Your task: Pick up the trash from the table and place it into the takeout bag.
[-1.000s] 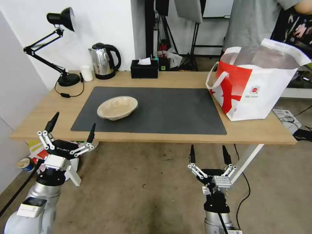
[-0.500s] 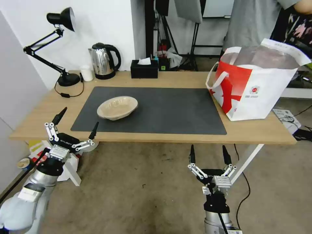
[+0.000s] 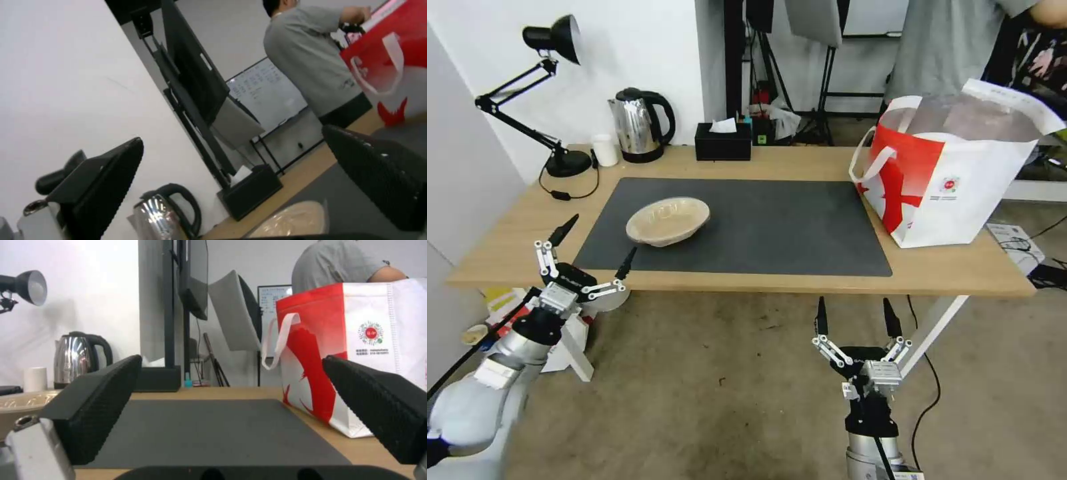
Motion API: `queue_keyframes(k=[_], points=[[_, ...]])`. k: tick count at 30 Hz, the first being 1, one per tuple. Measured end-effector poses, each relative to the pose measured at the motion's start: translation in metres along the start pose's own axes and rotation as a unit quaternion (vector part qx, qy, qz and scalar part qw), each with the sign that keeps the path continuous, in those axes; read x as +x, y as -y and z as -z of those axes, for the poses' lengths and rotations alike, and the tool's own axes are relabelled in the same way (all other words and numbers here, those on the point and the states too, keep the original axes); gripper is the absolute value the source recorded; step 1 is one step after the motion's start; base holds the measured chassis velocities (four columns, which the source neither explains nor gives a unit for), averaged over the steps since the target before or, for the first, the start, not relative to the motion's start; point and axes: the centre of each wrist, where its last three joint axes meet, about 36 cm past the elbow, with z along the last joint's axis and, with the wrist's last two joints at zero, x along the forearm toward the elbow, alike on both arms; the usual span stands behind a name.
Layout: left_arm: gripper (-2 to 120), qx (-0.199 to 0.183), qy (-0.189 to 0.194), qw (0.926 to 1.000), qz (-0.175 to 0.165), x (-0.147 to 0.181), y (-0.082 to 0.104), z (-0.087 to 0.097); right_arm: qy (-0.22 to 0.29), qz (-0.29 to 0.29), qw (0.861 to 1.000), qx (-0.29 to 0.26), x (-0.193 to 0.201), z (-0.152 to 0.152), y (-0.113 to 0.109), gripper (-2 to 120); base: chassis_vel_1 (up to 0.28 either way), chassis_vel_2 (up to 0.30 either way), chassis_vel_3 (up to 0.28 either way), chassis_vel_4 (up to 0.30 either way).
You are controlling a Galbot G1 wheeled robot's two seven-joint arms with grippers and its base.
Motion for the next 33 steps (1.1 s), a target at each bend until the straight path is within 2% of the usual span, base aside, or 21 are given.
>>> queue_keyframes(k=[2, 5, 15, 26, 33], points=[[100, 0.002, 0.001, 1.0, 0.001, -0.001, 0.001, 0.0, 0.0, 0.0, 1.0, 0.0, 0.0, 0.0, 0.0, 100, 0.0, 0.0, 0.0, 0.0], [100, 0.025, 0.004, 0.9997, 0.006, -0.008, 0.009, 0.001, 0.0, 0.0, 1.0, 0.0, 0.0, 0.0, 0.0, 100, 0.0, 0.0, 0.0, 0.0], [100, 0.041, 0.004, 0.9991, 0.013, -0.017, 0.016, -0.004, 0.0, 0.0, 1.0, 0.0, 0.0, 0.0, 0.0, 100, 0.0, 0.0, 0.0, 0.0], [100, 0.038, -0.007, 0.9992, -0.007, -0.02, 0.013, -0.014, 0.0, 0.0, 1.0, 0.0, 0.0, 0.0, 0.0, 100, 0.0, 0.0, 0.0, 0.0], [100, 0.049, -0.009, 0.9986, -0.017, -0.024, 0.013, -0.016, 0.0, 0.0, 1.0, 0.0, 0.0, 0.0, 0.0, 100, 0.0, 0.0, 0.0, 0.0]])
